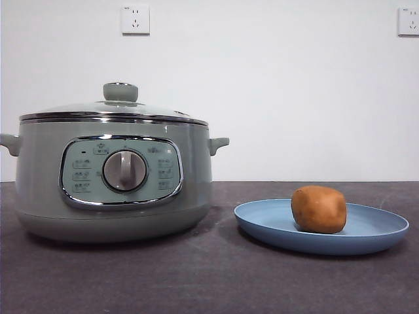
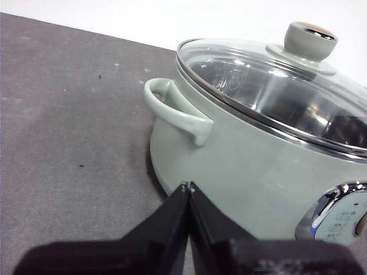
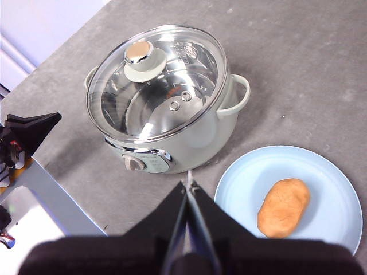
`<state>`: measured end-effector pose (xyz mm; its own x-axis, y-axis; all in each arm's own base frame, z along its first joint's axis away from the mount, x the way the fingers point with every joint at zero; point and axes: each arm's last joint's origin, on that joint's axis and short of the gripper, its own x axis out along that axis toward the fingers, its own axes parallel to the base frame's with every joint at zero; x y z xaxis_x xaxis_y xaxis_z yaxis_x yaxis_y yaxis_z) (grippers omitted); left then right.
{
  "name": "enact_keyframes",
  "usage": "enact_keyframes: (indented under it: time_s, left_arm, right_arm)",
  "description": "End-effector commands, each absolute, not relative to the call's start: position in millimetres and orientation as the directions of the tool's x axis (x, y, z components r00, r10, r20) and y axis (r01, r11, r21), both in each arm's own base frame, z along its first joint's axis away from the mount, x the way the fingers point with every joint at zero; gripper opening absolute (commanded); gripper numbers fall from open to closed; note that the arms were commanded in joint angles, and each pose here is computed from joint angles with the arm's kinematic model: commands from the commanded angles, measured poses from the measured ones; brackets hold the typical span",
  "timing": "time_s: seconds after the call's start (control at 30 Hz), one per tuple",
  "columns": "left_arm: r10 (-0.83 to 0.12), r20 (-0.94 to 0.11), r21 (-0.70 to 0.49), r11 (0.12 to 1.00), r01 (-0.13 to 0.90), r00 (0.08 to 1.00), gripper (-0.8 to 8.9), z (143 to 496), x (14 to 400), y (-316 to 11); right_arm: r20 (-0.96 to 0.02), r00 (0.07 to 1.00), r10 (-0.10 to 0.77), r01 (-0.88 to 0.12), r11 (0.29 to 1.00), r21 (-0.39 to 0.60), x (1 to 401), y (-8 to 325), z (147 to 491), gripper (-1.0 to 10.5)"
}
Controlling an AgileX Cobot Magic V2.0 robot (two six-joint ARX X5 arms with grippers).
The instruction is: Take the potato out from the steamer,put the potato on the plate,close the lid
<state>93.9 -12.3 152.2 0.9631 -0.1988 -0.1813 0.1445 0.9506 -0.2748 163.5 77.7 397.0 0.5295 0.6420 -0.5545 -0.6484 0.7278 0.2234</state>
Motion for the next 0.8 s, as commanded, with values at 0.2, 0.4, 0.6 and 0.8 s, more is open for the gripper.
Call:
enact_keyframes:
  time_s: [0.2,0.4,0.6,0.8]
  left_arm:
    - [-0.199,-0.199,-0.278,0.950,0.139,0.960,-0.04,148.8,93.8,-12.1]
    - [-0.199,-0.199,-0.278,0.950,0.139,0.960,-0.03,148.8,93.8,-12.1]
    - [-0.198,-0.199,-0.278,0.950,0.139,0.960,-0.04,148.8,93.8,-12.1]
    - [-0.198,-0.199,-0.278,0.950,0.139,0.960,-0.04,148.8,93.8,-12.1]
  right_arm:
    - [-0.560,0.614,0.557,-0.612,0.783,0.108,160.3,66.1,398.9,0.0]
    - [-0.459,0.759,0.462,-0.491,0.869,0.062,143.8,36.8,376.8,0.0]
    - [-0.294,0.879,0.374,-0.385,0.923,0.022,128.9,18.6,304.3,0.0]
    - [-0.144,0.933,0.331,-0.325,0.944,0.064,113.1,12.0,235.4,0.0]
